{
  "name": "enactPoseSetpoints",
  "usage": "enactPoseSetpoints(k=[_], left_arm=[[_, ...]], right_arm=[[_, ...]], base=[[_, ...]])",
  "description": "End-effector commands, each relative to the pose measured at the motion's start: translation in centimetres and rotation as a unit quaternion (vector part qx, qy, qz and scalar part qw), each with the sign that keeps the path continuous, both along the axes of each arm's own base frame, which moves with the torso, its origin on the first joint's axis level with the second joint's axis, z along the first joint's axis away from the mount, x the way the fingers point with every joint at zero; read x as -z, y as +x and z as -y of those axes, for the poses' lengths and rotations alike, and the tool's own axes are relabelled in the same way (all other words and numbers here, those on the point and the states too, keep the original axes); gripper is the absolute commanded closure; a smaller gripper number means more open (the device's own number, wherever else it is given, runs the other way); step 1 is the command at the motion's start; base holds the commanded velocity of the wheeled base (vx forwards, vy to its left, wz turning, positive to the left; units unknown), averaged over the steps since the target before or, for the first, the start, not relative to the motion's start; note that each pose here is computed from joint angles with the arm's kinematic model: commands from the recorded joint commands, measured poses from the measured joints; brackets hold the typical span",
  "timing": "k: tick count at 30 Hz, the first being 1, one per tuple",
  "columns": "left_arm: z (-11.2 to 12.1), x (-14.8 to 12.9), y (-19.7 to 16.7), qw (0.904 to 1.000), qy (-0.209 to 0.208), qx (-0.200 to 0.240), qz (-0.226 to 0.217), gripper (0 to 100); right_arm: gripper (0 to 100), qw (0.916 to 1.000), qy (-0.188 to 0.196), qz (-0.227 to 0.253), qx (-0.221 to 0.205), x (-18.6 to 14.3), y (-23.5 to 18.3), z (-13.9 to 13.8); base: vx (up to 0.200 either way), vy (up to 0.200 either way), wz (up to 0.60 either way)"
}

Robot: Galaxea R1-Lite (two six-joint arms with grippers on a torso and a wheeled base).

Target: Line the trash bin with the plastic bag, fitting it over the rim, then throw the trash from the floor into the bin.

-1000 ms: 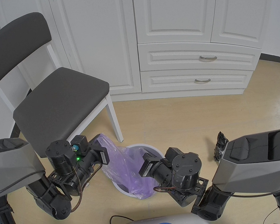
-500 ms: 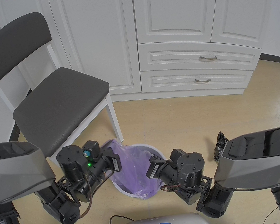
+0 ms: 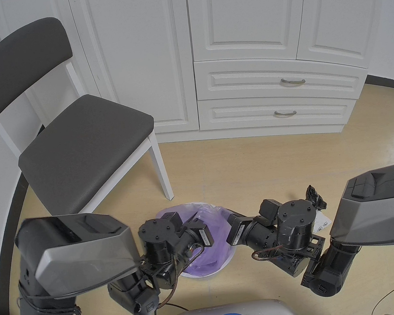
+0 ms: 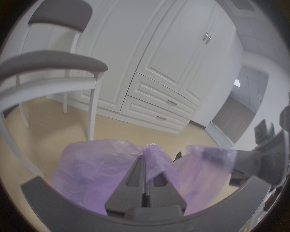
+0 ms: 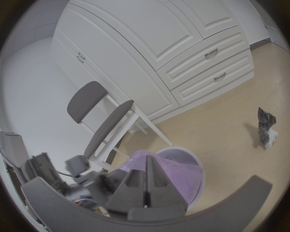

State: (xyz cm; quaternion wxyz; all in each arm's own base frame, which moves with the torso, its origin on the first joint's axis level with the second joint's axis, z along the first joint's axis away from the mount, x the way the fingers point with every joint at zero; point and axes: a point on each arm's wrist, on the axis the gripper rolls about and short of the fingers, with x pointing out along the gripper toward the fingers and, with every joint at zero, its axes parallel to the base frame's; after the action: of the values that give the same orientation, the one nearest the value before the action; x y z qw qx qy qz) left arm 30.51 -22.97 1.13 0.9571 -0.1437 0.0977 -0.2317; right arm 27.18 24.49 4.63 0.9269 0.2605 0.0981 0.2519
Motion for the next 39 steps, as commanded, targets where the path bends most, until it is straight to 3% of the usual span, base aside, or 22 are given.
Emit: enactPoseSetpoints(k=[1, 5, 10, 17, 21, 31, 39], left_arm=[[1.7, 3.9, 2.4, 0.9987, -0.042, -0.014, -0.026, 100], [1.4, 4.4, 4.6, 0.9978, -0.055, -0.031, -0.018, 100], [0.8, 2.9, 5.0, 0.9972, -0.063, -0.04, -0.006, 100], [0.8, 2.3, 4.2, 0.9958, -0.082, -0.037, -0.017, 100], [0.7, 2.7, 4.4, 0.9957, -0.081, -0.041, -0.02, 100], [-6.6, 5.1, 7.1, 0.9884, -0.065, -0.127, -0.052, 100], [-10.1, 5.6, 6.6, 0.9865, -0.059, -0.13, -0.08, 100]], right_arm=[[100, 0.9996, 0.012, 0.023, -0.009, -2.2, -0.7, 1.0], [100, 0.999, 0.023, 0.038, -0.01, -3.6, -1.0, 1.3], [100, 0.997, 0.045, 0.063, -0.008, -6.1, -1.5, 2.0], [100, 0.9948, 0.046, 0.09, -0.007, -8.1, -2.5, 3.1], [100, 0.9956, 0.04, 0.084, -0.013, -7.6, -2.5, 3.0], [100, 0.9987, 0.021, 0.041, -0.023, -4.2, -1.7, 1.5], [100, 0.999, 0.038, -0.01, -0.023, -0.2, 0.0, -0.3]], base=[[0.0, 0.0, 0.0], [0.0, 0.0, 0.0], [0.0, 0.0, 0.0], [0.0, 0.0, 0.0], [0.0, 0.0, 0.0], [0.0, 0.0, 0.0], [0.0, 0.0, 0.0]])
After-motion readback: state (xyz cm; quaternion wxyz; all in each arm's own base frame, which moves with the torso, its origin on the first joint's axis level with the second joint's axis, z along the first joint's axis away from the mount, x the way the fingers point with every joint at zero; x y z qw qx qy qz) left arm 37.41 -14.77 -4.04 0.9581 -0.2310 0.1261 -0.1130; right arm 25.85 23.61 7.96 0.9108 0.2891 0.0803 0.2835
